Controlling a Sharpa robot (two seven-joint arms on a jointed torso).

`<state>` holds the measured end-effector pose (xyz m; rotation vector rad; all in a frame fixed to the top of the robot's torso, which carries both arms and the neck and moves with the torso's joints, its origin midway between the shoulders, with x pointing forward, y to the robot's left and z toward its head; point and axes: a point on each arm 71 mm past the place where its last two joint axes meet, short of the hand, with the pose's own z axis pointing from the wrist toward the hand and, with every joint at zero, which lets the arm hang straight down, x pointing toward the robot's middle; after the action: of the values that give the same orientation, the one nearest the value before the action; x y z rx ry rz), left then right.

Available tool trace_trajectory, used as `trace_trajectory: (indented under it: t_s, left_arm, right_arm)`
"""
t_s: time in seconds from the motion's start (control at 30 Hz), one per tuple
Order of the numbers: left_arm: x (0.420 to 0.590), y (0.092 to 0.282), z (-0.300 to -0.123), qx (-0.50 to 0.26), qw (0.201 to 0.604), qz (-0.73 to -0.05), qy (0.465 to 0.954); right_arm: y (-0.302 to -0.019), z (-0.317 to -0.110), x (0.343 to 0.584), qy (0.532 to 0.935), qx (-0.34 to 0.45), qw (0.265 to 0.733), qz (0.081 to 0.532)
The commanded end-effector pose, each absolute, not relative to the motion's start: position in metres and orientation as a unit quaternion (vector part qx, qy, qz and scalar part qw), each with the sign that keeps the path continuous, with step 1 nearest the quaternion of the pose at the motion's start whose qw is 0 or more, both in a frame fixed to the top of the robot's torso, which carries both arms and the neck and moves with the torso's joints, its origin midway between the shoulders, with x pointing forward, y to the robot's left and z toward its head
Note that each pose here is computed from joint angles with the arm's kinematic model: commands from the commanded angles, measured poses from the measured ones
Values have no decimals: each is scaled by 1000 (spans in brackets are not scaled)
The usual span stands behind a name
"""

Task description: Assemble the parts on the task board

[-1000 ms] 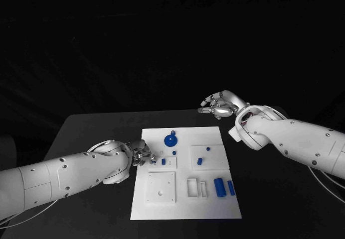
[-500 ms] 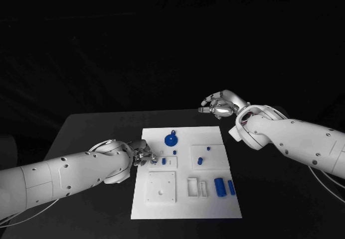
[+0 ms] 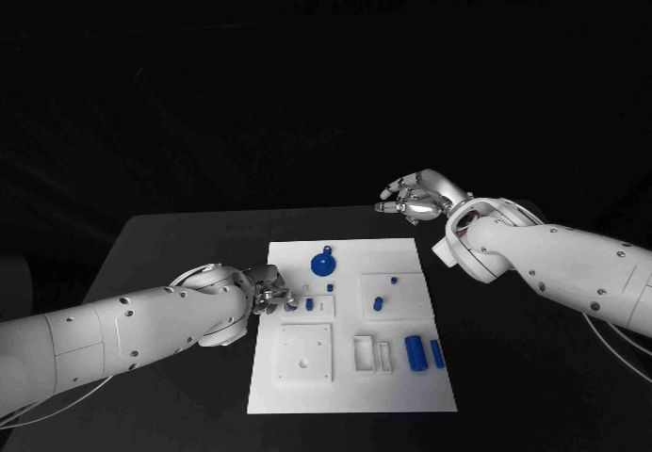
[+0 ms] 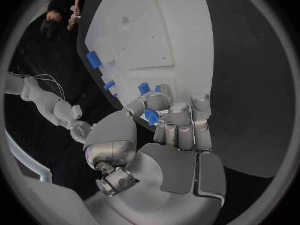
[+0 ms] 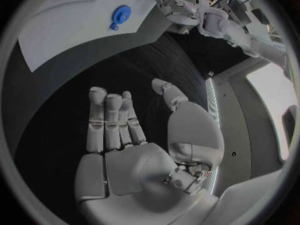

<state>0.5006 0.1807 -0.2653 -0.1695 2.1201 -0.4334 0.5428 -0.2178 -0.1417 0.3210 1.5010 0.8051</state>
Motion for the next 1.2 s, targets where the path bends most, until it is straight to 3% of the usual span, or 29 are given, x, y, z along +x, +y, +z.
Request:
trace_trajectory:
  t_s: [0.03, 0.47, 1.2]
  left_arm:
    - [499, 182, -270, -61, 461, -164, 870]
    - [497, 183, -273, -45, 443, -155, 882]
    - [498, 187, -273, -46, 447, -145, 881]
  right_arm:
    - [-217, -142, 542, 663, 135, 645, 356]
    - [-217, -142, 543, 663, 135, 645, 356]
    - [-216, -142, 543, 663, 135, 644, 356]
